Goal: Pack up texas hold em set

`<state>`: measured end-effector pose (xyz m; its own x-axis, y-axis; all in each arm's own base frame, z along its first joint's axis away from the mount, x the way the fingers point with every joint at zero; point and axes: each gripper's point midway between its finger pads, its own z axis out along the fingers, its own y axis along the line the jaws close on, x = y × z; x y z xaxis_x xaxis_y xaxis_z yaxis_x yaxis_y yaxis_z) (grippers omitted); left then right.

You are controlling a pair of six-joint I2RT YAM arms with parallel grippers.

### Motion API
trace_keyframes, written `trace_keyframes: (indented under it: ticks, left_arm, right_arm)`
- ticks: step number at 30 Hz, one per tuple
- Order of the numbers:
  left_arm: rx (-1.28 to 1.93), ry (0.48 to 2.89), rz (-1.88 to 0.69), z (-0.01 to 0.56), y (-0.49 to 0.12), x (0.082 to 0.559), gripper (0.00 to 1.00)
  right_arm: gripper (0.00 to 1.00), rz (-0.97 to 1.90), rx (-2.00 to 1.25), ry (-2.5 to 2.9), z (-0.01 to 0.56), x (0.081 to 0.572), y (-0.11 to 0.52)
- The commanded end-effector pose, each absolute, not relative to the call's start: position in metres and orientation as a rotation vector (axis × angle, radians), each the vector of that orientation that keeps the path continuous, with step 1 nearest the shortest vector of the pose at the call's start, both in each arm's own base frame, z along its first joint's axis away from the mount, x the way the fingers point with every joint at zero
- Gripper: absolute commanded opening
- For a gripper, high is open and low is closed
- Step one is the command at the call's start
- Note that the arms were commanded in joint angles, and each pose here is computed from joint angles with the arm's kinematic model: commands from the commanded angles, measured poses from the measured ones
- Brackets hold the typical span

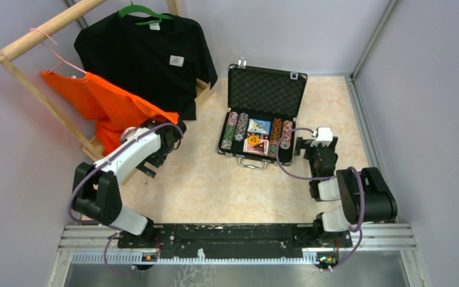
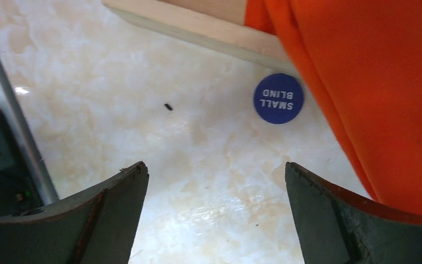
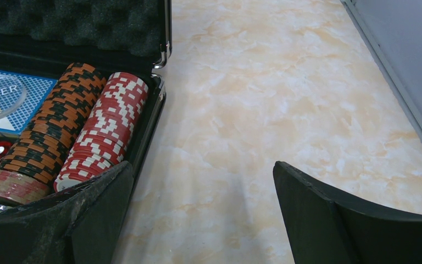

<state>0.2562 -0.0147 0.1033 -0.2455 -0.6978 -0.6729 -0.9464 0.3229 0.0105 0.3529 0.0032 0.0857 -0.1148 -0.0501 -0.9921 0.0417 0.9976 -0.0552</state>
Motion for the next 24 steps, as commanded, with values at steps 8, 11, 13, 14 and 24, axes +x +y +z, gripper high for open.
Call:
trace_keyframes:
  ticks: [8,11,13,14,24]
  left_arm:
    - [-1.293,2.034,0.587,0.141,-0.034,0.253,0.99]
    - [-1.268,2.054,0.560,0.144,-0.039,0.250,0.99]
    - [-1.262,2.077,0.543,0.141,-0.042,0.241,0.99]
    - [-1.267,2.088,0.535,0.139,-0.043,0.235,0.99]
    - [-1.118,2.140,0.395,0.137,-0.059,0.236,0.99]
  right_arm:
    - [0.99,-0.068,0.006,1.599,0.109,0.361,0.003]
    - [0.99,-0.068,0.006,1.600,0.108,0.361,0.003]
    - [0.99,-0.068,0.006,1.600,0.108,0.361,0.003]
    - [0.99,-0.068,0.006,1.599,0.109,0.361,0.003]
    - [0.99,-0.068,0.006,1.599,0.109,0.361,0.003]
